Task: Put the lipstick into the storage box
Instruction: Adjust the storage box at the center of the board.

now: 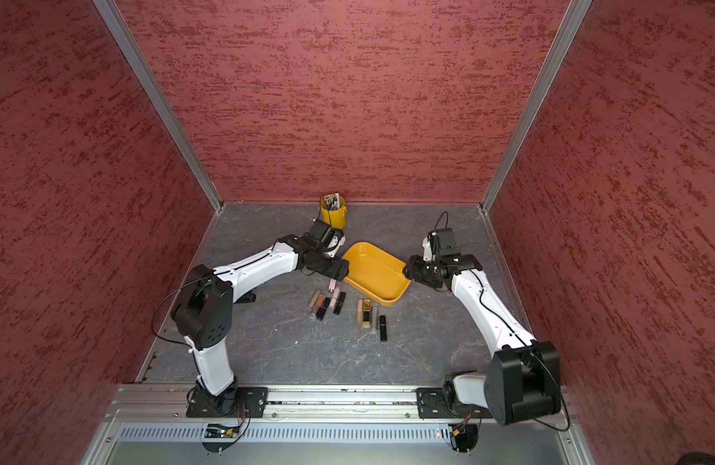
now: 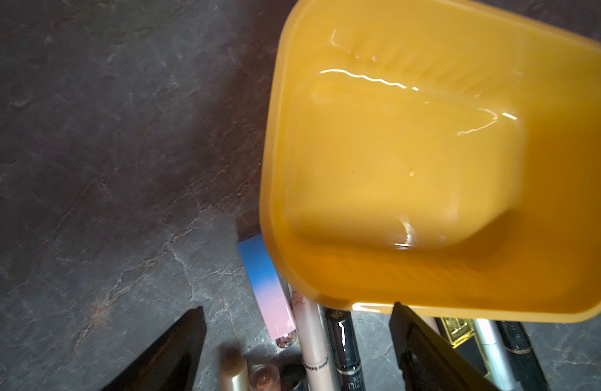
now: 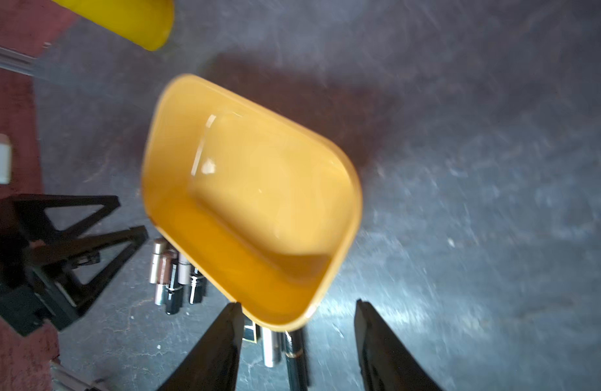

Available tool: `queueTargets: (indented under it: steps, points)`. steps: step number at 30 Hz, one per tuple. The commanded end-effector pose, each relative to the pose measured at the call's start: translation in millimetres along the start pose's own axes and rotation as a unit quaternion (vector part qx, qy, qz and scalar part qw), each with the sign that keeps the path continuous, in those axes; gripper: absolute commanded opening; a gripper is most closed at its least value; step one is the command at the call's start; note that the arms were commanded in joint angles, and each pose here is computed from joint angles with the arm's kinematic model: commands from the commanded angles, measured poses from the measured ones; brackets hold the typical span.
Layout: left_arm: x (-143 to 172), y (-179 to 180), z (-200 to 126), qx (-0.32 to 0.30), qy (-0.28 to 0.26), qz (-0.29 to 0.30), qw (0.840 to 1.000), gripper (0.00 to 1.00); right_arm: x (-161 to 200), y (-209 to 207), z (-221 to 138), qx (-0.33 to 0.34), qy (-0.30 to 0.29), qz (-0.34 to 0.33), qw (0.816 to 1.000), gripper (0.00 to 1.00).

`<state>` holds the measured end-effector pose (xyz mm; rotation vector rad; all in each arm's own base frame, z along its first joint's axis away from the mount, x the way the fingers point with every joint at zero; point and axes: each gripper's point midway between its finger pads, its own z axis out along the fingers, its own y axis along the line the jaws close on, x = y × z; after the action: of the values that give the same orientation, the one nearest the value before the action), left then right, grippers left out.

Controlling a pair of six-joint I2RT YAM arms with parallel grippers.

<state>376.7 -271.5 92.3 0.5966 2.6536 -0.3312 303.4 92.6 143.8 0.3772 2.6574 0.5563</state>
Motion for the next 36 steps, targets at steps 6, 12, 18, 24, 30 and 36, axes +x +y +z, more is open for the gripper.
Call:
queueTargets:
  steps: [6, 12, 18, 24, 30, 36]
  points:
    - [-31, 8, 18, -0.023, 0.003, 0.031, 0.999, 0.82, 30, -20, 23, 0.014, 0.036, 0.076, 0.996, 0.55]
    - [-31, 19, 33, -0.043, 0.021, 0.035, 0.998, 0.67, 16, -17, 49, 0.012, 0.044, 0.078, 0.996, 0.55]
    - [-26, 29, 40, -0.057, 0.033, 0.038, 0.997, 0.64, 10, -5, 69, 0.012, 0.056, 0.068, 0.996, 0.54]
    - [-14, 39, 47, -0.074, 0.057, 0.036, 0.995, 0.57, 10, -4, 79, 0.015, 0.061, 0.063, 0.996, 0.54]
    - [10, 51, 40, -0.096, 0.077, 0.028, 0.992, 0.56, 4, -1, 85, 0.015, 0.061, 0.053, 0.997, 0.54]
    - [28, 56, 26, -0.099, 0.08, 0.009, 0.992, 0.56, -7, 9, 92, 0.007, 0.064, 0.04, 0.997, 0.55]
